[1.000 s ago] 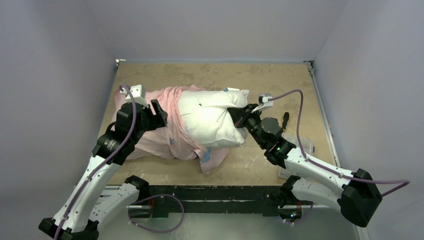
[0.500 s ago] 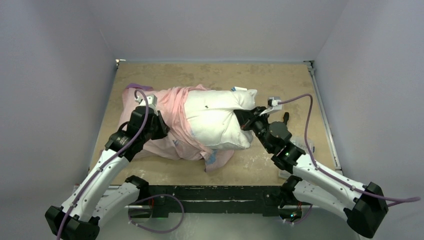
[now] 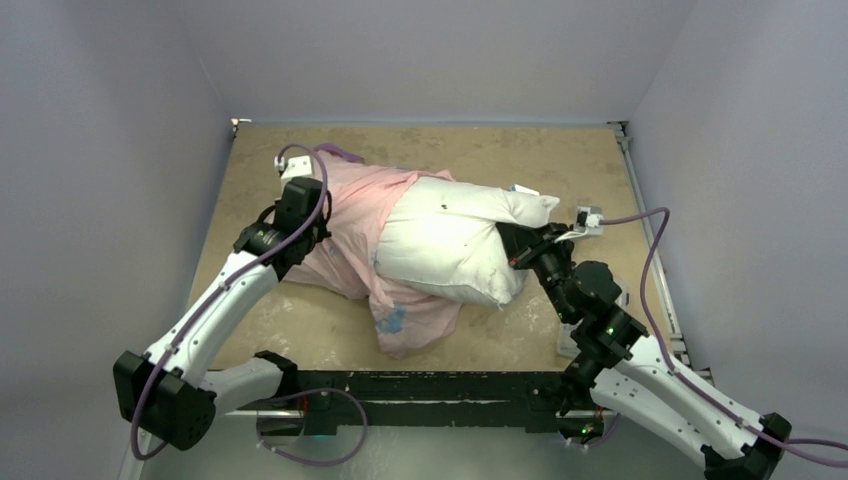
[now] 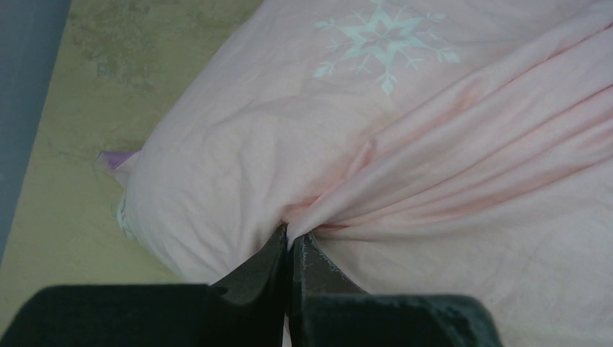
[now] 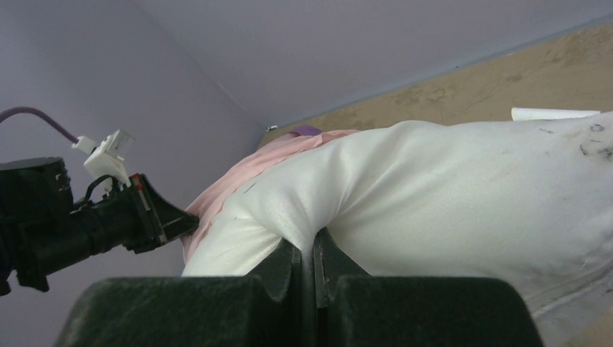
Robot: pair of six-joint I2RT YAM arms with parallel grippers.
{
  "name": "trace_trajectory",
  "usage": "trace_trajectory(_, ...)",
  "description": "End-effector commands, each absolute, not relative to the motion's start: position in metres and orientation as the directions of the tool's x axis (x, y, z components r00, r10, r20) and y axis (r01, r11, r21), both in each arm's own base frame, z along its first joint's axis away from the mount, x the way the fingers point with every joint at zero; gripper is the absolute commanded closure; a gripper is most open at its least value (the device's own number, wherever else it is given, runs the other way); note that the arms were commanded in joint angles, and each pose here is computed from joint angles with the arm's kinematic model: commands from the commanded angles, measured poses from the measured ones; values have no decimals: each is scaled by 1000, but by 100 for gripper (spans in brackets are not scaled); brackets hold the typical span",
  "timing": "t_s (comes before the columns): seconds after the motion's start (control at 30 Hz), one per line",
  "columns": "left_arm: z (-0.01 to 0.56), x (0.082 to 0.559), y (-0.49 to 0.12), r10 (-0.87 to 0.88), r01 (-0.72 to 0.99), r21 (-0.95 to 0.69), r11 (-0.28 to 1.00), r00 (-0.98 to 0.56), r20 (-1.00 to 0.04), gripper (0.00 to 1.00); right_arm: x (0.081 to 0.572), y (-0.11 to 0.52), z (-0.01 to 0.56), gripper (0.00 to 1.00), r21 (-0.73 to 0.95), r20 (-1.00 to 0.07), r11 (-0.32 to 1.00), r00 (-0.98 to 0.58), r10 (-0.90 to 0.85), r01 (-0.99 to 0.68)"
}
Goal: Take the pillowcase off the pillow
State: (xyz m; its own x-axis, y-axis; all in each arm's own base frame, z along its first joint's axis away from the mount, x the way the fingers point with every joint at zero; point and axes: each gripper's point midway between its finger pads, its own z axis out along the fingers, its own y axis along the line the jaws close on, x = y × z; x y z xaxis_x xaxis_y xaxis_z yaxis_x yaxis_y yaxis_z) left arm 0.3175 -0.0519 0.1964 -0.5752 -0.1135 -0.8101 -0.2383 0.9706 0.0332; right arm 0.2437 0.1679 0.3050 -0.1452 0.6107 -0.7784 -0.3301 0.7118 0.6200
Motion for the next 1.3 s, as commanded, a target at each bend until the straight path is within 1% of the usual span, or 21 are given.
trace_trajectory(0.0,210,344,-44,-8,-191,110,975,-532,-846,100,247,160,370,98,632,-734,668,-27,679,-392)
trace_trajectory(0.03,205,346,-50,8,-154,108,982,-541,-841,100,248,168,367,93,618,-749,672,-48,660,-409)
trace_trajectory(0.1,197,346,-52,40,-119,128,985,-559,-828,100,247,184,365,75,582,-781,672,-85,619,-458)
trace_trajectory(0.13,193,345,-51,56,-109,143,984,-569,-820,100,245,191,366,63,562,-796,667,-100,597,-490)
trace_trajectory(0.17,191,344,-51,64,-102,148,984,-572,-818,100,242,200,369,48,535,-813,658,-112,571,-530)
trace_trajectory(0.2,189,342,-52,64,-94,143,985,-572,-818,100,238,210,372,36,497,-837,646,-125,532,-580)
trace_trajectory(0.23,188,341,-55,62,-80,129,988,-564,-823,100,234,218,378,29,468,-854,633,-131,504,-617)
trace_trajectory(0.3,187,339,-60,54,-54,100,994,-550,-833,100,234,223,389,20,430,-875,637,-120,469,-640)
trace_trajectory(0.37,187,337,-63,52,-38,88,995,-550,-833,100,232,234,396,17,359,-908,629,-102,407,-689)
trace_trajectory(0.43,187,336,-65,49,-28,76,997,-550,-834,100,235,247,395,17,316,-932,617,-112,346,-720)
trace_trajectory(0.5,186,334,-69,49,-9,65,998,-557,-829,100,247,265,381,15,288,-952,619,-152,264,-731)
trace_trajectory(0.53,185,333,-70,48,-2,59,998,-559,-827,100,255,274,366,13,277,-960,630,-186,208,-725)
trace_trajectory(0.6,183,331,-74,49,17,47,999,-565,-823,100,266,290,344,11,265,-963,648,-235,135,-714)
trace_trajectory(0.7,182,329,-76,46,28,37,999,-568,-822,100,265,316,321,8,247,-957,671,-285,55,-699)
trace_trajectory(0.87,180,328,-72,48,11,51,999,-576,-816,100,278,332,281,5,222,-929,758,-370,-27,-613)
trace_trajectory(1.0,180,327,-71,46,7,51,999,-582,-812,100,296,320,250,1,165,-905,855,-419,-66,-492)
trace_trajectory(1.07,181,326,-72,44,12,45,999,-580,-813,100,304,314,239,1,133,-899,892,-432,-76,-433)
trace_trajectory(1.17,180,326,-75,45,24,38,999,-582,-812,100,311,318,225,1,97,-891,906,-442,-105,-411)
trace_trajectory(1.27,178,326,-76,47,28,37,999,-588,-808,100,309,333,202,1,67,-874,884,-454,-172,-463)
